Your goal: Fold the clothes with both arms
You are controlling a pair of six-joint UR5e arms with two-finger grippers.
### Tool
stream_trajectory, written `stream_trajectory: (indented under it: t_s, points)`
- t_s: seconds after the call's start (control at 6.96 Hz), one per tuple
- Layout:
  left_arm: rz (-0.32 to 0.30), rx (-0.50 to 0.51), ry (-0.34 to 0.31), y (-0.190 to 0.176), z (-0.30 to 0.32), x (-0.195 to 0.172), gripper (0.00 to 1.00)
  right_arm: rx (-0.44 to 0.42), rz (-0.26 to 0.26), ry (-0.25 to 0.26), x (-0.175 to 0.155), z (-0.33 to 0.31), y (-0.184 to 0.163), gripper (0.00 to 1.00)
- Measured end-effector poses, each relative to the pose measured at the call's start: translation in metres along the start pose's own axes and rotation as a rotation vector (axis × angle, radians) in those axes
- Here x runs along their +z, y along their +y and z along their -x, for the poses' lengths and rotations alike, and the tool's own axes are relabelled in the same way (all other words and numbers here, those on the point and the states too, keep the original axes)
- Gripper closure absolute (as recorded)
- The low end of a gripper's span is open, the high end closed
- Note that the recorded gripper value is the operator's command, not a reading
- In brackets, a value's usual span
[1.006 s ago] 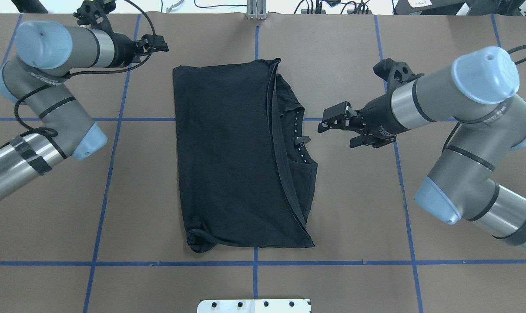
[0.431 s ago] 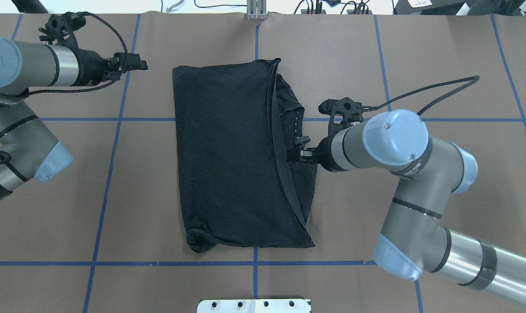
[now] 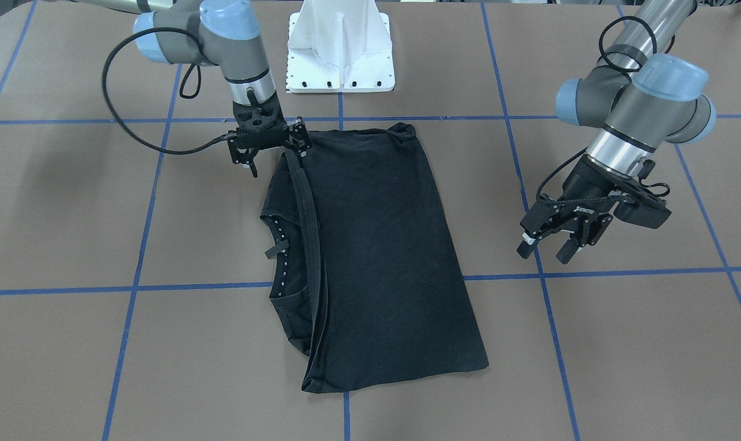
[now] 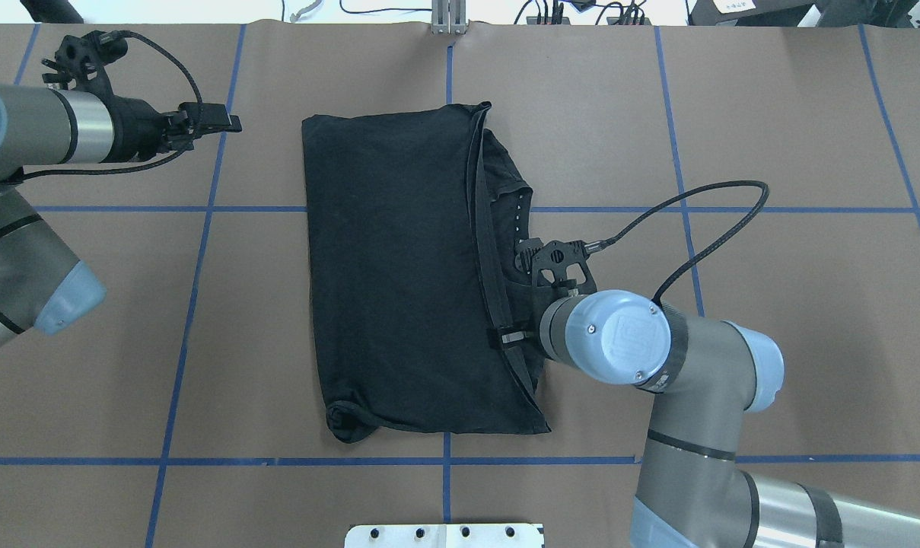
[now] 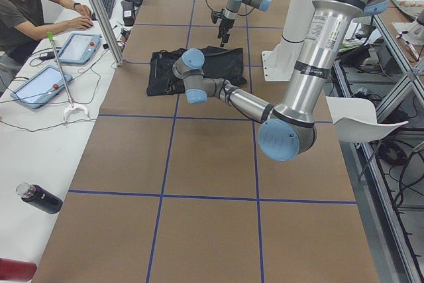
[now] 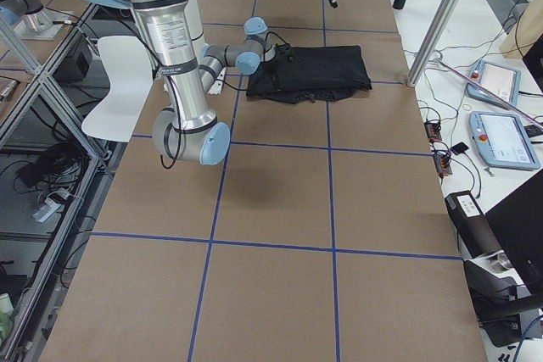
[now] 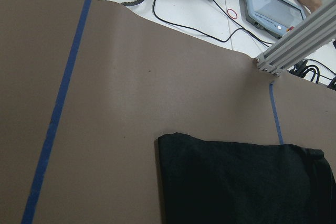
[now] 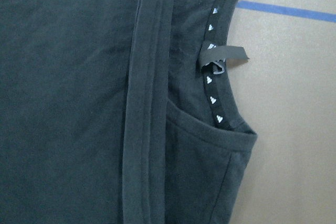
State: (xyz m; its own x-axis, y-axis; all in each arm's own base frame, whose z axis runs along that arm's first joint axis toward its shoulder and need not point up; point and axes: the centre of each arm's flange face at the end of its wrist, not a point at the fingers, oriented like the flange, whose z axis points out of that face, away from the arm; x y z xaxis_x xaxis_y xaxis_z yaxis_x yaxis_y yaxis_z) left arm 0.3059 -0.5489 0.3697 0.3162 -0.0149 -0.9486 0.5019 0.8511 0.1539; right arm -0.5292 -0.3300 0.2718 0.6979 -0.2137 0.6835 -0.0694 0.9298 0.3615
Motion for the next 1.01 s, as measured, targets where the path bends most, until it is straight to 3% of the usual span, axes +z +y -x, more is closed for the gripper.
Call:
stream_trajectory:
  t_s: [0.29, 1.01]
  points:
    - [0.016, -0.001, 0.002, 0.002, 0.002, -0.001, 0.0, -0.062, 0.023, 0.047, 0.007, 0.014, 0.023, 0.0]
    - [0.025, -0.007, 0.007, 0.004, 0.001, -0.004, 0.0, -0.13, 0.069, 0.101, 0.017, 0.015, 0.034, 0.0]
